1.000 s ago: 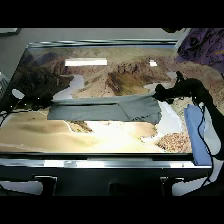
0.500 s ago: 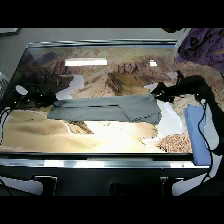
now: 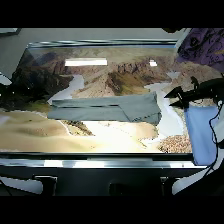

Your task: Fold the clothes and pants, and hang the long-sleeved shirts on hangers.

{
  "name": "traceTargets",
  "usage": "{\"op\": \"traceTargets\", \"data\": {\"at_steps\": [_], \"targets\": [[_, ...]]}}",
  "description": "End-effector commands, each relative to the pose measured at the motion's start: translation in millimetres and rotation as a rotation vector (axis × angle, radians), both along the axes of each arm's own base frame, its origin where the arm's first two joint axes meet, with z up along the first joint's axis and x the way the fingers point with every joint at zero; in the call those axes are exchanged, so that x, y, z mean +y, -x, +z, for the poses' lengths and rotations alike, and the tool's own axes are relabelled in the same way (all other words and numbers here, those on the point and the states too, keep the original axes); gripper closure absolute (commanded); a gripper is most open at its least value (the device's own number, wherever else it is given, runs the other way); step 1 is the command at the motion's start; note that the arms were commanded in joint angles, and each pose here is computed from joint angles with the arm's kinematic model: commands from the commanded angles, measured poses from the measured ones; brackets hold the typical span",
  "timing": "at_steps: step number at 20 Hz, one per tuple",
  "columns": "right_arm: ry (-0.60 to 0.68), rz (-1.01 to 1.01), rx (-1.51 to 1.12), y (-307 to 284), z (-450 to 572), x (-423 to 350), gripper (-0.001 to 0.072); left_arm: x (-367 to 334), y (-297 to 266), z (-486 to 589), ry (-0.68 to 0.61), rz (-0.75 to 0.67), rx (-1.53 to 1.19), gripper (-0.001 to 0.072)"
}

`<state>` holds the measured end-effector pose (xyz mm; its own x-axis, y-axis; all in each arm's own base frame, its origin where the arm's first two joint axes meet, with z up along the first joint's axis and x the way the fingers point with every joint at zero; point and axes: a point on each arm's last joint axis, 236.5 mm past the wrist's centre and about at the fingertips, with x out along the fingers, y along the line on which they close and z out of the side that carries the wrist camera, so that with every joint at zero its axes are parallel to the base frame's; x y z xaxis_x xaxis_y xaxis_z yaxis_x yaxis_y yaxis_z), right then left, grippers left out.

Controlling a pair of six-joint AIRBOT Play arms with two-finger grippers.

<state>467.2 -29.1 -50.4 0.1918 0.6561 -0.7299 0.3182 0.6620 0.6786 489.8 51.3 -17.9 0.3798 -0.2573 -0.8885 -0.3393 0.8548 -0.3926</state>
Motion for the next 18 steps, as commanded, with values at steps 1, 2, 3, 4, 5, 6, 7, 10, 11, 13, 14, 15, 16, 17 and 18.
{"op": "traceTargets", "data": {"at_steps": [1, 2, 3, 4, 5, 6, 7, 10, 11, 13, 14, 15, 16, 17, 18], "targets": [[-0.058, 0.048, 0.047, 7.4, -26.3, 10.3, 0.0051, 1.3, 2.2, 2.7, 0.002, -0.004, 0.009, 0.0362], [-0.068, 0.052, 0.052, 6.3, -31.3, 15.3, 0.0051, 2.2, 2.6, 2.2, -0.003, -0.005, 0.011, 0.0362], [-0.075, 0.064, 0.054, 5.8, -36.3, 21.4, 0.0052, 2.3, 2.5, 2.3, -0.004, -0.005, 0.01, 0.0362], [-0.083, 0.075, 0.054, 4.5, -39.8, 28.8, 0.0052, 2.3, 2.5, 2.3, -0.004, -0.005, 0.01, 0.0362], [-0.087, 0.089, 0.059, 3.8, -43.8, 38.0, 0.0053, 2.2, 2.6, 2.2, -0.003, -0.005, 0.011, 0.0362], [-0.084, 0.111, 0.058, 3.3, -46.7, 47.9, 0.0061, 2.2, 2.6, 2.3, -0.003, -0.005, 0.011, 0.0362], [-0.083, 0.131, 0.058, 3.3, -48.6, 57.6, 0.0064, 1.5, 2.5, 2.3, -0.003, -0.006, 0.011, 0.0362], [-0.059, 0.17, 0.032, -2.3, -51.4, 80.8, 0.0454, -1.5, 1.6, 3.6, 0.013, -0.004, 0.007, 0.0362], [-0.053, 0.171, 0.024, -4.4, -49.0, 84.5, 0.0677, -5.9, 0.0, 5.6, 0.035, -0.001, 0.0, 0.0367], [-0.027, 0.148, 0.011, -7.8, -32.6, 82.3, 0.0687, -24.0, -5.0, 12.4, 0.101, -0.005, -0.02, 0.0548], [-0.002, 0.125, 0.009, -8.8, -18.3, 77.8, 0.0688, -35.3, -7.0, 15.0, 0.126, -0.014, -0.026, 0.0694], [0.034, 0.112, 0.003, -7.4, -3.9, 72.7, 0.0688, -49.9, -9.0, 16.3, 0.144, -0.034, -0.03, 0.0688], [0.064, 0.097, 0.003, -4.2, 12.7, 68.4, 0.0688, -66.1, -10.0, 16.2, 0.151, -0.06, -0.03, 0.0689], [0.093, 0.089, -0.004, 0.6, 31.0, 64.6, 0.0688, -87.9, -10.5, 14.5, 0.162, -0.092, -0.026, 0.0689], [0.126, 0.074, -0.009, 5.2, 47.4, 59.9, 0.0688, -111.9, -11.1, 12.6, 0.181, -0.116, -0.02, 0.0689]]}}
